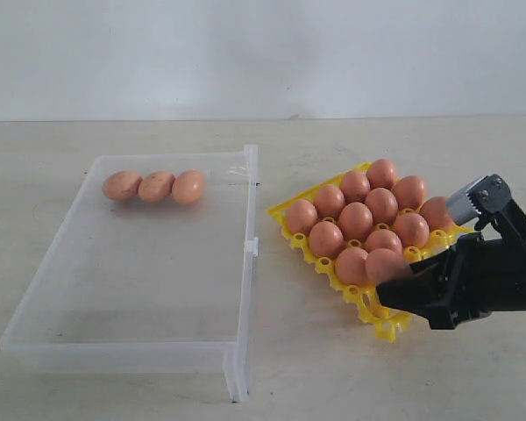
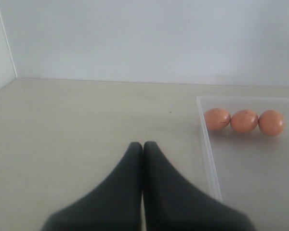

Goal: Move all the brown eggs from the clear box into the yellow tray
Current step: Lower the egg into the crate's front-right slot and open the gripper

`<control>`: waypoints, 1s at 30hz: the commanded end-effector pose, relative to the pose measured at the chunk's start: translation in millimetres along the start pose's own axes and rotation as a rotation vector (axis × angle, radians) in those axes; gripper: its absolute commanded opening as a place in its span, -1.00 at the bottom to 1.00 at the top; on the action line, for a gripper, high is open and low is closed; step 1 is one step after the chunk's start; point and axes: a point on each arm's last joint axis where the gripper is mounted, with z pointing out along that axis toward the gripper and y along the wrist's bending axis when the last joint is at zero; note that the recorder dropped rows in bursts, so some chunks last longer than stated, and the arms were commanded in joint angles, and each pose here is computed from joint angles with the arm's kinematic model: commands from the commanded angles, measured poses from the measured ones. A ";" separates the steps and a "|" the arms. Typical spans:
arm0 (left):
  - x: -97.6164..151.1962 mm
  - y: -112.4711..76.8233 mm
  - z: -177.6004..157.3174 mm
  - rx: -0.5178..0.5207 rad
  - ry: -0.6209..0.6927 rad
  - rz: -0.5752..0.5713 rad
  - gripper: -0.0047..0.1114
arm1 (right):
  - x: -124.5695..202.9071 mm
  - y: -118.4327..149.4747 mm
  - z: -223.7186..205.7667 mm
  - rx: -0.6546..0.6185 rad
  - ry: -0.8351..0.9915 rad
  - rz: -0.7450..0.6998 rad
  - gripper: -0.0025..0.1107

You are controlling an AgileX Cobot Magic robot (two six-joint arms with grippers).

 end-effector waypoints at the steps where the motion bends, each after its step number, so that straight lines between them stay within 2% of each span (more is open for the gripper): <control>1: -1.6 -0.3 -0.6 0.005 -0.008 -0.004 -0.99 | -1.7 -1.5 -2.4 0.010 -0.015 -0.031 -0.96; 5: -1.6 -0.3 -0.6 0.005 -0.008 -0.004 -0.99 | -1.8 -1.6 -2.4 0.011 -0.015 -0.082 -0.96; 12: -1.6 -0.3 -0.6 0.005 -0.008 -0.004 -0.99 | -3.8 -3.5 -2.5 0.034 -0.037 -0.057 -0.95; 15: -1.6 -0.3 -0.6 0.005 -0.008 -0.004 -0.99 | -4.3 -3.7 -2.5 0.035 -0.042 -0.063 -0.82; 22: -1.6 -0.3 -0.6 0.005 -0.008 -0.004 -0.99 | -4.4 -3.5 -2.5 0.034 -0.043 -0.063 -0.22; 25: -1.6 -0.3 -0.6 0.005 -0.008 -0.004 -0.99 | -5.1 -2.6 -2.5 0.024 -0.052 -0.064 -0.12; 30: -1.6 -0.3 -0.6 0.005 -0.008 -0.004 -0.99 | -5.9 -1.1 -2.5 0.008 -0.061 -0.065 -0.11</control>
